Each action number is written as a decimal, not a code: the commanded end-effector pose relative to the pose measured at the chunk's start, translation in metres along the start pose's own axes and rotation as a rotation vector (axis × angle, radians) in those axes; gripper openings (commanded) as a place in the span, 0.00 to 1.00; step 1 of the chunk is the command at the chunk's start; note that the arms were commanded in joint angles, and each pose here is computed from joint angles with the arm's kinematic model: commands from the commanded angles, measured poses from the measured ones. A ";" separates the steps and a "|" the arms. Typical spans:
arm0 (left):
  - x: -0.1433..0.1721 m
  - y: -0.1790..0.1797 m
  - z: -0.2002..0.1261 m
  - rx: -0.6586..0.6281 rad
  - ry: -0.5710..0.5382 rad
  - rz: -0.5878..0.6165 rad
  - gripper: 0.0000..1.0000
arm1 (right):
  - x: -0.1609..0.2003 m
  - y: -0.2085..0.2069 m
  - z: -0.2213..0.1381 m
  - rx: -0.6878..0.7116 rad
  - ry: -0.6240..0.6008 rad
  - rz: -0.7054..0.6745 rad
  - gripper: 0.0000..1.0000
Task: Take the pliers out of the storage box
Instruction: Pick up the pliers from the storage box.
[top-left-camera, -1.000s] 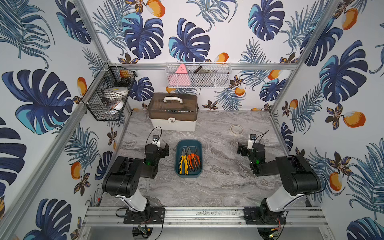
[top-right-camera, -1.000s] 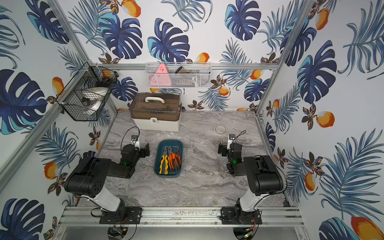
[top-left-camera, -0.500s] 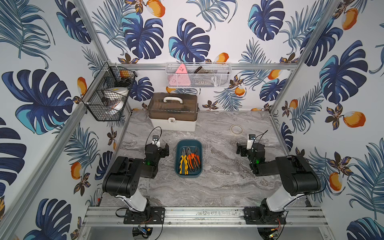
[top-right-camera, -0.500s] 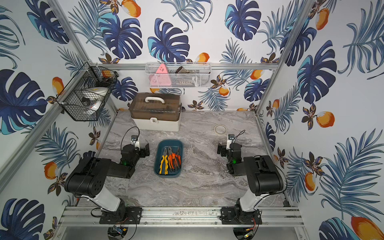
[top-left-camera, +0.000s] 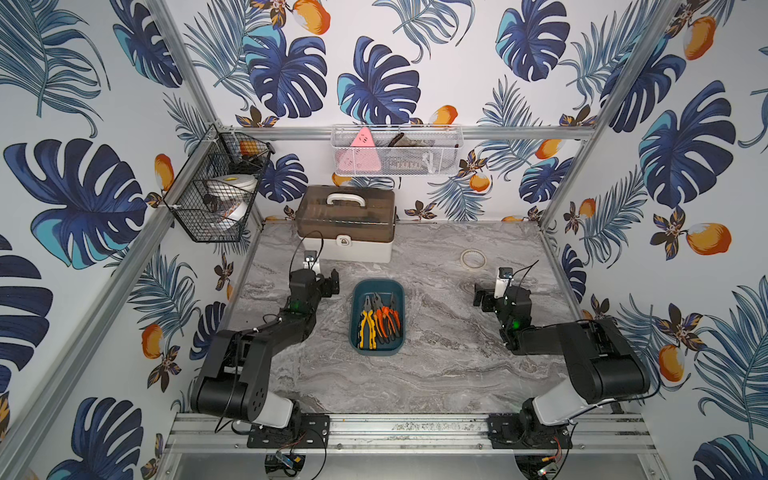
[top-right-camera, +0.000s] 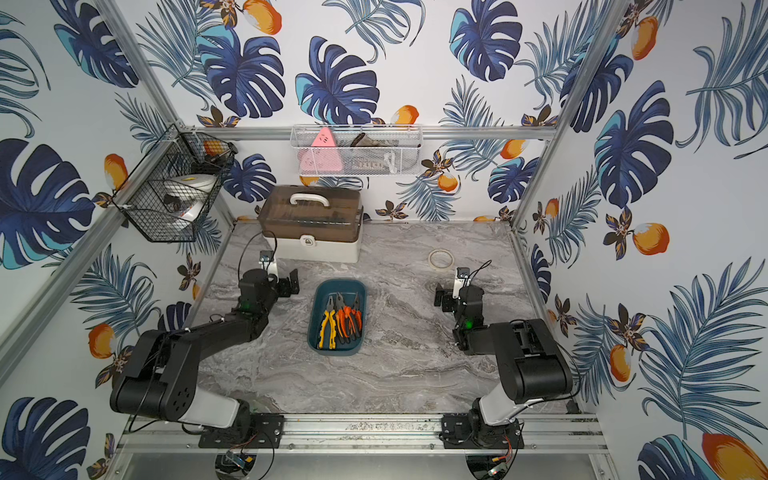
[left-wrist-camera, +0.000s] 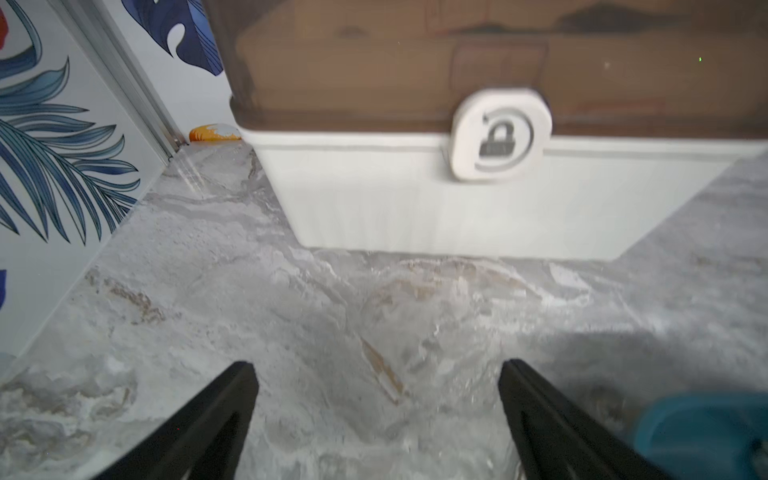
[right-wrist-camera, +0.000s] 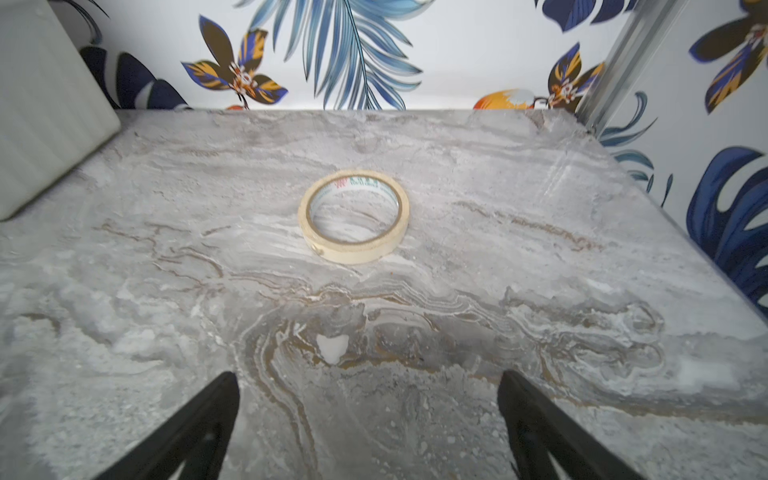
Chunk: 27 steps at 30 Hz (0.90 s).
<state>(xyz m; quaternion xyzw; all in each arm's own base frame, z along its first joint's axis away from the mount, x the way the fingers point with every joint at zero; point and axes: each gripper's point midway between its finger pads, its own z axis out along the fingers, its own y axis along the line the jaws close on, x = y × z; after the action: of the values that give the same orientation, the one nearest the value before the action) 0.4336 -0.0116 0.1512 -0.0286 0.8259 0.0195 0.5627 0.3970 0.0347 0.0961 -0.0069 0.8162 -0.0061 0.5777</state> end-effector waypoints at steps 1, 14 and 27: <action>0.033 -0.029 -0.013 0.052 0.209 0.062 0.99 | -0.010 -0.003 -0.010 0.075 -0.006 -0.033 1.00; 0.008 -0.059 -0.080 0.088 0.126 -0.151 0.99 | -0.065 0.083 -0.046 0.076 0.357 0.090 1.00; 0.022 -0.078 -0.079 0.183 0.214 -0.088 0.99 | -0.010 0.114 -0.059 -0.111 0.329 0.187 1.00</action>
<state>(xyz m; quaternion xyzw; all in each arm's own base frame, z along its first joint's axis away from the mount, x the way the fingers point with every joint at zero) 0.3619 -0.0916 0.1595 -0.0211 0.8777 -0.0740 0.4729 0.3333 0.1364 0.0980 0.0382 0.9260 0.0586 0.3710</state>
